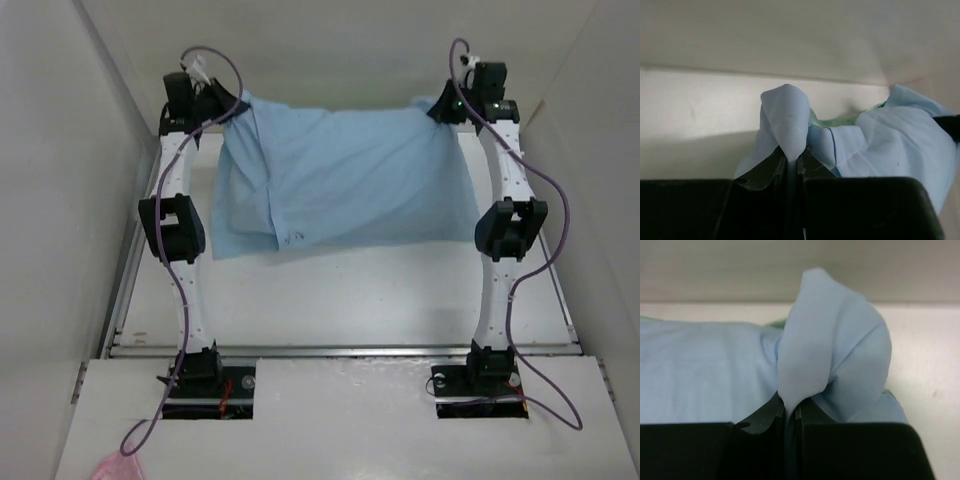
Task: Put the pillow into the pillowcase
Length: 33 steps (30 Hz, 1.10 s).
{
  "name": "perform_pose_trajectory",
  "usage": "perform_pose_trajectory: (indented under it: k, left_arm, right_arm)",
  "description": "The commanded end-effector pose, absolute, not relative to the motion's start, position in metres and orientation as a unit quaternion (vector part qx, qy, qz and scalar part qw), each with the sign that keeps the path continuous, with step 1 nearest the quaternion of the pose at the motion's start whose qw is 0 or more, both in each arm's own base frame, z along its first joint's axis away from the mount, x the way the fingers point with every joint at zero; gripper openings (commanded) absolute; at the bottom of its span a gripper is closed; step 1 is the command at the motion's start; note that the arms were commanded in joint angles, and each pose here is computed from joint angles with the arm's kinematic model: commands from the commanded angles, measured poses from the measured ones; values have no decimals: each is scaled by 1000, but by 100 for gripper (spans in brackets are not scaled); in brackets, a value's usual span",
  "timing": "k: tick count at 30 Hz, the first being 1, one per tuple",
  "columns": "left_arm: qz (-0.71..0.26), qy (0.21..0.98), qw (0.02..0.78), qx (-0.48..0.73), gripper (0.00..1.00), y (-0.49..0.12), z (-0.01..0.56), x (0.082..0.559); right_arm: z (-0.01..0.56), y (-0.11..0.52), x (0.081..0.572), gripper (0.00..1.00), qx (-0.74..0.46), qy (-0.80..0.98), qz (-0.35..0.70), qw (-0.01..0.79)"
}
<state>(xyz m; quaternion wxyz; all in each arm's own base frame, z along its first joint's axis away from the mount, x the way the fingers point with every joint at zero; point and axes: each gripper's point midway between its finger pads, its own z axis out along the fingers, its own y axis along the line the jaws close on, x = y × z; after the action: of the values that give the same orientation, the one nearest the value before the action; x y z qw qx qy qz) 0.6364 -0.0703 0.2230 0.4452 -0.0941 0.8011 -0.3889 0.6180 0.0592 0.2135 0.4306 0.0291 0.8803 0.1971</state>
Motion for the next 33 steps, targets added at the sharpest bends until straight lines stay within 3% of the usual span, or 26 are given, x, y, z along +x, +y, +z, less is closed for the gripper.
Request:
perform_pose_trajectory:
  k: [1,3,5,6,8,10,11,12,13,14,15,16,17,18,19,20,21,23,24,29,32,33]
  left_arm:
    - [-425,670,609,5,0,-62,435,607]
    - [-425,635,645,20,0,-49,472,591]
    - [-397,608,687,33,0,-34,517,557]
    - [-388,618,683,24,0,-32,507,556]
    - [-361,614,701,32,0,-29,524,526]
    - [-345,656,671,2,0,-23,464,529]
    - [-341,653,676,7,0,-27,466,510]
    - [-333,669,664,-13,0,-23,443,508]
    - [-317,712,622,-76,0,-12,372,511]
    - [-304,719,617,-97,0,-9,358,497]
    - [-298,734,596,-128,10,-6,327,489]
    - [-293,771,536,-180,24,-5,256,471]
    - [-277,784,508,-225,31,0,225,458]
    - [-292,782,488,-255,31,-6,214,437]
    - [-290,799,436,-296,35,-11,163,407]
    - [-293,801,417,-314,35,-16,151,389]
    - [-286,804,411,-320,24,-17,145,373]
    - [-278,795,415,-345,24,-24,162,333]
    - [-258,791,425,-356,24,-18,163,320]
    - [-206,752,522,-345,29,2,241,291]
    - [-167,736,542,-369,31,20,269,292]
    - [-157,743,530,-377,42,22,269,288]
  right_arm:
    - [443,66,601,0,-66,709,234,662]
    - [515,61,565,0,-84,643,224,727]
    - [528,51,550,0,-77,633,207,742]
    - [555,44,525,0,-78,615,197,760]
    - [553,37,512,0,-90,618,184,759]
    - [508,39,508,0,-88,656,187,726]
    - [438,45,514,0,-85,705,213,671]
    - [407,50,510,0,-90,723,226,647]
    - [388,55,502,0,-100,724,238,640]
    - [353,60,499,9,-88,741,260,613]
    - [315,67,493,27,-81,758,286,581]
    - [242,72,478,27,-54,790,311,526]
    - [209,78,464,27,-23,803,339,490]
    - [187,84,448,36,-11,806,360,471]
    - [158,96,411,43,-15,797,392,459]
    - [155,102,390,52,11,791,418,447]
    - [157,106,371,52,9,784,424,454]
    - [153,103,334,53,34,795,407,448]
    - [196,101,320,55,4,772,380,509]
    - [280,42,319,96,54,753,203,623]
    - [319,35,322,100,67,741,191,641]
    - [336,33,322,100,68,735,187,649]
